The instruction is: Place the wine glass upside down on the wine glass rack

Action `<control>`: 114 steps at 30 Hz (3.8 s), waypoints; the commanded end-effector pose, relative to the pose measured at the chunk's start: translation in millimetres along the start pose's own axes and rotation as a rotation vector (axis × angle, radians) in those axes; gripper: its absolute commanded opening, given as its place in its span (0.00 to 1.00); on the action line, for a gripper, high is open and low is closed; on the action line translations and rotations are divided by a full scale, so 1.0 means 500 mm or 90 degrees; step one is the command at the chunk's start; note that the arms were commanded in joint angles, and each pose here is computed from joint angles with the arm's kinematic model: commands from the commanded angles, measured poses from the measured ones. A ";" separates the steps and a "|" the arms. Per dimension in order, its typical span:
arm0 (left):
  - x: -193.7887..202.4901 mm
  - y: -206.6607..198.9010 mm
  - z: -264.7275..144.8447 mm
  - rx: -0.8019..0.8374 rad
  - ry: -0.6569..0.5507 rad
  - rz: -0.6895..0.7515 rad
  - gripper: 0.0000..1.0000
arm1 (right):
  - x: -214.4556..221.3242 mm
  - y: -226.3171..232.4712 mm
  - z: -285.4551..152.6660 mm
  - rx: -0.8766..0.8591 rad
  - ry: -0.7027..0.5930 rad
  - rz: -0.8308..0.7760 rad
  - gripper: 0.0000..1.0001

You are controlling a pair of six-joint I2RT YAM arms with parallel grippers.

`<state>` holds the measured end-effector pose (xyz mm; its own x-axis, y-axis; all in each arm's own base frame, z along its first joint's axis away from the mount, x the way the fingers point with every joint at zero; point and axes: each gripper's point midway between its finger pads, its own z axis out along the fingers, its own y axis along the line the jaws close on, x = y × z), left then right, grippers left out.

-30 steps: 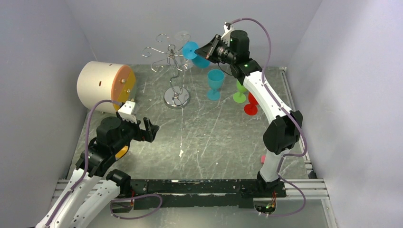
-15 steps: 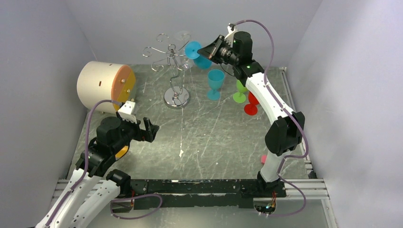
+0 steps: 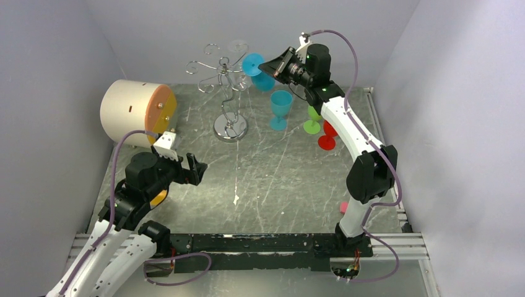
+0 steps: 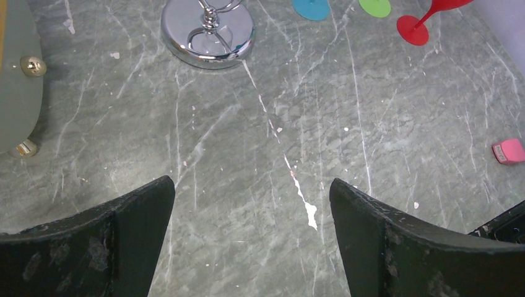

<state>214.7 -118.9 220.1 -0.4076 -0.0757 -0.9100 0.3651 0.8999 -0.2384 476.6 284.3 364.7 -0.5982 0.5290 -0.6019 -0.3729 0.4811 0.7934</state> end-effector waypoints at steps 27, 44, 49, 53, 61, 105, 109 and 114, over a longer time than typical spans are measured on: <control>-0.007 -0.003 0.001 0.009 -0.014 0.004 0.99 | -0.070 0.031 -0.041 -0.043 -0.085 0.014 0.00; -0.003 0.000 0.005 0.003 -0.007 0.003 0.99 | -0.083 0.018 0.004 -0.052 -0.060 0.019 0.01; 0.001 0.001 0.009 0.000 0.001 0.002 0.99 | -0.104 0.037 0.017 -0.073 -0.062 0.015 0.00; 0.002 0.002 0.010 -0.001 0.003 0.002 0.99 | -0.121 0.045 0.020 -0.078 -0.059 0.011 0.00; 0.013 -0.003 0.024 0.010 0.027 0.006 0.99 | -0.119 0.045 0.010 -0.083 -0.054 0.018 0.00; -0.003 -0.012 0.005 0.027 -0.006 0.012 0.99 | -0.115 -0.013 0.074 -0.022 -0.047 0.005 0.38; -0.004 -0.009 0.005 0.021 -0.007 0.010 0.99 | -0.114 -0.020 0.072 -0.011 -0.047 -0.002 0.53; -0.005 -0.008 0.004 0.018 -0.009 0.010 0.99 | -0.126 0.007 0.041 -0.011 -0.062 -0.018 0.71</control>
<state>213.7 -123.2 218.0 -0.4180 -0.0627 -0.9063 0.3872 0.8902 -0.2402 543.5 275.4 367.4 -0.5733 0.5761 -0.5826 -0.3467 0.4737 0.8096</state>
